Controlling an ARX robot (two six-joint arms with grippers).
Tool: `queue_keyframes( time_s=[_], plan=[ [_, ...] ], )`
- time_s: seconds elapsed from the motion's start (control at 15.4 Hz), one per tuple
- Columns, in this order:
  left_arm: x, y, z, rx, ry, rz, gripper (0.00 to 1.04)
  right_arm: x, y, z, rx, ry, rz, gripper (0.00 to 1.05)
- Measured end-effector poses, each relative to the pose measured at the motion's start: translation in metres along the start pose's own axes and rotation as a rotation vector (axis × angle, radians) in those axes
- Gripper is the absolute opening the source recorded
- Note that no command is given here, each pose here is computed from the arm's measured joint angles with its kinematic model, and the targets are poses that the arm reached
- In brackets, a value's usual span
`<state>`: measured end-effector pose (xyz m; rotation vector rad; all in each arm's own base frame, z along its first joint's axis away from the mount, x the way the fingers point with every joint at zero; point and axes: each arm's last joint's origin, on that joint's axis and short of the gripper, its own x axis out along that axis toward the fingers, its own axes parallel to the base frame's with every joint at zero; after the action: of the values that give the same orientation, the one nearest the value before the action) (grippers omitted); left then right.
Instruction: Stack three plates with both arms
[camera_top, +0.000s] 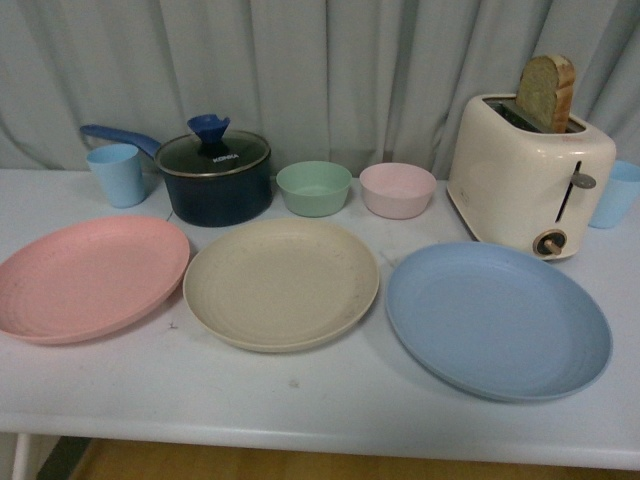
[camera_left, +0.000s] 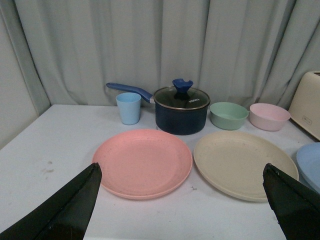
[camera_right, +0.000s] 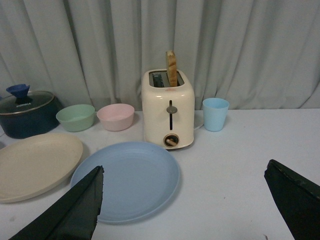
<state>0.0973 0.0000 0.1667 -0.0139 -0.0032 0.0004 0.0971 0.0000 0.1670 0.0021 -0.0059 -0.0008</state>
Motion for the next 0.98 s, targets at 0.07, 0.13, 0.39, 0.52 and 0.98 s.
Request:
queue_keyframes(
  time_s=[0.07, 0.13, 0.39, 0.52, 0.98],
  plan=[
    [0.0000, 0.0000, 0.0000, 0.000, 0.000, 0.000, 0.98, 0.0000, 0.0000, 0.0000, 0.000, 0.000, 0.000, 0.98],
    [0.0000, 0.0000, 0.0000, 0.000, 0.000, 0.000, 0.98, 0.0000, 0.0000, 0.0000, 0.000, 0.000, 0.000, 0.98],
    [0.0000, 0.0000, 0.0000, 0.000, 0.000, 0.000, 0.98, 0.0000, 0.0000, 0.0000, 0.000, 0.000, 0.000, 0.98],
    [0.0000, 0.0000, 0.0000, 0.000, 0.000, 0.000, 0.98, 0.0000, 0.0000, 0.0000, 0.000, 0.000, 0.000, 0.98],
    [0.0000, 0.0000, 0.0000, 0.000, 0.000, 0.000, 0.98, 0.0000, 0.0000, 0.0000, 0.000, 0.000, 0.000, 0.98]
  ],
)
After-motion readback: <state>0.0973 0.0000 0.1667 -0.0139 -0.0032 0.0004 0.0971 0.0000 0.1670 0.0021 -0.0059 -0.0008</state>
